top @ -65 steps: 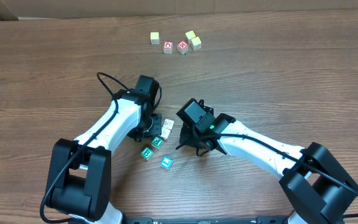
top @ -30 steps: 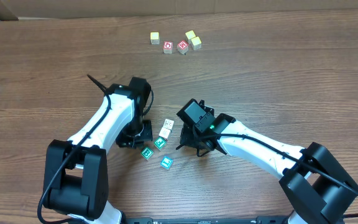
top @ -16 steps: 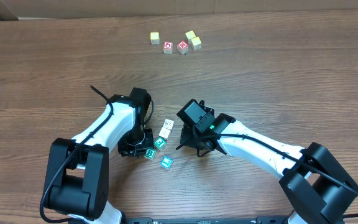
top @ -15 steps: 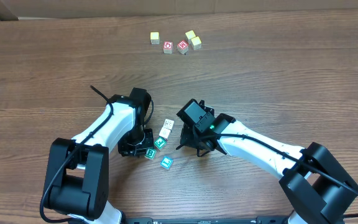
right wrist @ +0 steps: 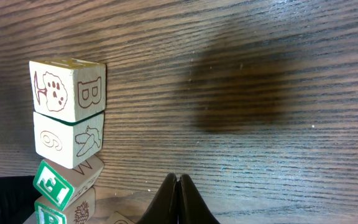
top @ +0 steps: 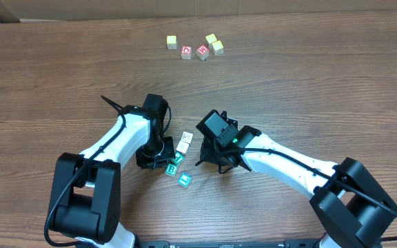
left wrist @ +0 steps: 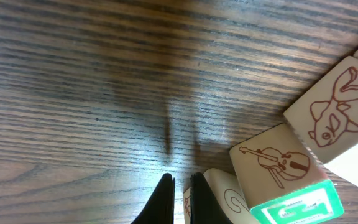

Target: Flip 5 blocks

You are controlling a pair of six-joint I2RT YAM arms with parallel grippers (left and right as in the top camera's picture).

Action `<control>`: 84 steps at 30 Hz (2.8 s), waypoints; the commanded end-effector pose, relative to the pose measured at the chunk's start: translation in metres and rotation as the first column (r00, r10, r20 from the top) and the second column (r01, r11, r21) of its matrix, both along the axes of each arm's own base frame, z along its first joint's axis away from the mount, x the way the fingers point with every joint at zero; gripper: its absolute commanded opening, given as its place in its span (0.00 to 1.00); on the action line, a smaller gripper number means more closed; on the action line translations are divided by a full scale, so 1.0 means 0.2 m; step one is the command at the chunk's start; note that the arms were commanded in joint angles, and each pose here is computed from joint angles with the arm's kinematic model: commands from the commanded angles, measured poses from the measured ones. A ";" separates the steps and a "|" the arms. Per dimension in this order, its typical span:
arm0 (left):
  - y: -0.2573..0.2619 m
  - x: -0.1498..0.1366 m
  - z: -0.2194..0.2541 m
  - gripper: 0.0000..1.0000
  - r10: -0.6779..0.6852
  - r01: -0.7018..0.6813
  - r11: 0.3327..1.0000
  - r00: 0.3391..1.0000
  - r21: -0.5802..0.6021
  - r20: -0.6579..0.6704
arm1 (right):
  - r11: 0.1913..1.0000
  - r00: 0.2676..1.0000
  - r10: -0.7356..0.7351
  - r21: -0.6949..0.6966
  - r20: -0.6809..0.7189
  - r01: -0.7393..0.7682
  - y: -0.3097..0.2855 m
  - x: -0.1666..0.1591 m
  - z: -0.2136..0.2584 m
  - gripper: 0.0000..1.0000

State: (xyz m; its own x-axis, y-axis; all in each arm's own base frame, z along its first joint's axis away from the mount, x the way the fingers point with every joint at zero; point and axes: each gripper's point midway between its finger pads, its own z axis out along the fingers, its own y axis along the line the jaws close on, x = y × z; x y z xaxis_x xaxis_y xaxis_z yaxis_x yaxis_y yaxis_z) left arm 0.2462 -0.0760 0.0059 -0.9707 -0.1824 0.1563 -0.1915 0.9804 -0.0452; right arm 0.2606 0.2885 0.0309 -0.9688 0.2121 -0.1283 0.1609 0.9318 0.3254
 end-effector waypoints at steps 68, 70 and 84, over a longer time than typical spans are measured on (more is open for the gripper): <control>-0.05 -0.05 0.25 0.04 -0.003 0.010 0.996 0.997 -0.094 0.075 | 0.996 0.984 0.089 0.000 -0.156 -0.090 0.07 -0.27 0.00 0.04; 0.02 -0.03 0.25 0.04 0.012 -0.010 1.000 0.995 -0.013 0.098 | 0.991 0.986 0.133 -0.012 -0.102 -0.135 0.11 -0.28 0.00 0.04; 0.13 0.19 0.25 0.04 0.181 -0.182 0.983 0.952 -0.017 0.248 | 0.985 0.985 0.172 -0.022 -0.022 -0.172 0.21 -0.34 0.00 0.04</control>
